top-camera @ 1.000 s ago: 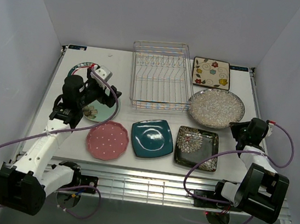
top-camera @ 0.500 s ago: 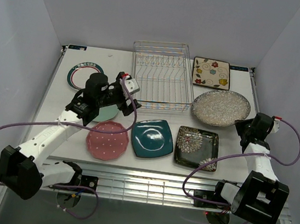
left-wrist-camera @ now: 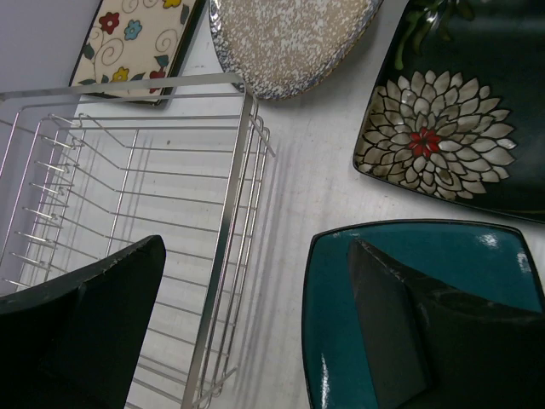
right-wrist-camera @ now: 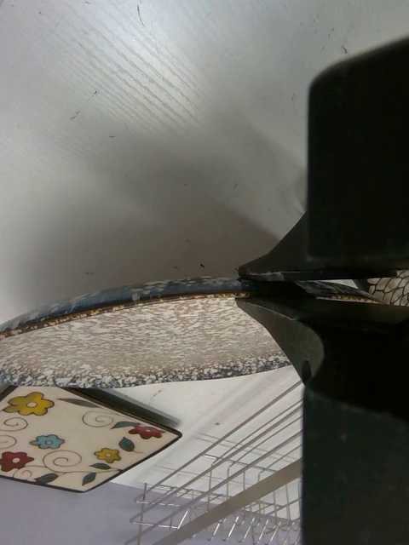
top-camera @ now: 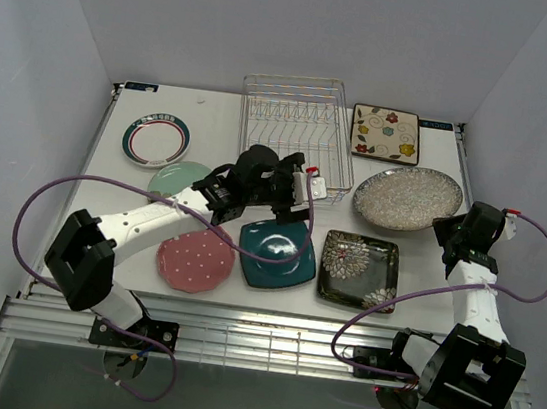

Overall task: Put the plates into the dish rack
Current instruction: Pick up the plate at the center of the board.

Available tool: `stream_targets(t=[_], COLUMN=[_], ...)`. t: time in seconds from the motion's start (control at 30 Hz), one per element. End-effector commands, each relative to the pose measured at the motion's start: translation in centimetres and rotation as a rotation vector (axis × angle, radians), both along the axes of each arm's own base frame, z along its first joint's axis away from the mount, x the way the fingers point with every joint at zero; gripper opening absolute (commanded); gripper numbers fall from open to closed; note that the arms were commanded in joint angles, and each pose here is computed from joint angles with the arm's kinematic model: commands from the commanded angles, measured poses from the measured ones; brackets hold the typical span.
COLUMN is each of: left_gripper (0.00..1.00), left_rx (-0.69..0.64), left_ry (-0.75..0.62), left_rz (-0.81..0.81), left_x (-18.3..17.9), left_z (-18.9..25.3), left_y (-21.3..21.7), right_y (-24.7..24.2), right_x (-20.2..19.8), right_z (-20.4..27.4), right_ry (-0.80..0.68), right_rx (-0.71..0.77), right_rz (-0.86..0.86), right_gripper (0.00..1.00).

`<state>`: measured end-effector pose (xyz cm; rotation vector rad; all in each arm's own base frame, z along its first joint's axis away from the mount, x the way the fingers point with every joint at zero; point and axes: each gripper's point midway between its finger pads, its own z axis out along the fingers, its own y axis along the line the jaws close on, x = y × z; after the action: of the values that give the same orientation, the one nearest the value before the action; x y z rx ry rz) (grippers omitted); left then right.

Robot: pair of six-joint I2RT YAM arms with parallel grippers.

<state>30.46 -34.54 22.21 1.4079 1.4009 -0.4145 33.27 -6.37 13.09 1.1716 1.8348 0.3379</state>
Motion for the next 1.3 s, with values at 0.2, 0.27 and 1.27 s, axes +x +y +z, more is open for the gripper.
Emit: stream_targets(t=[0.2,0.27,1.27], left_gripper=[0.98,0.98,0.98], left_rx=[0.021,0.026,0.018], left_ry=[-0.16,-0.158,-0.231], left_rz=[-0.048,-0.056,-0.194], left_x=[0.8,1.5,-1.1], left_z=[0.4,0.0,-4.7], left_y=[-6.6,-8.2,-21.4], right_y=[-0.1,0.0,1.1], right_x=[3.6,3.5,3.6], right_z=[12.7,12.9,14.9], right_ry=[-0.373,-0.38,-0.383], right_rx=[-0.057,-0.058,-0.033], right_rz=[0.027,0.03,0.084], right_gripper=[0.08,0.08,0.08])
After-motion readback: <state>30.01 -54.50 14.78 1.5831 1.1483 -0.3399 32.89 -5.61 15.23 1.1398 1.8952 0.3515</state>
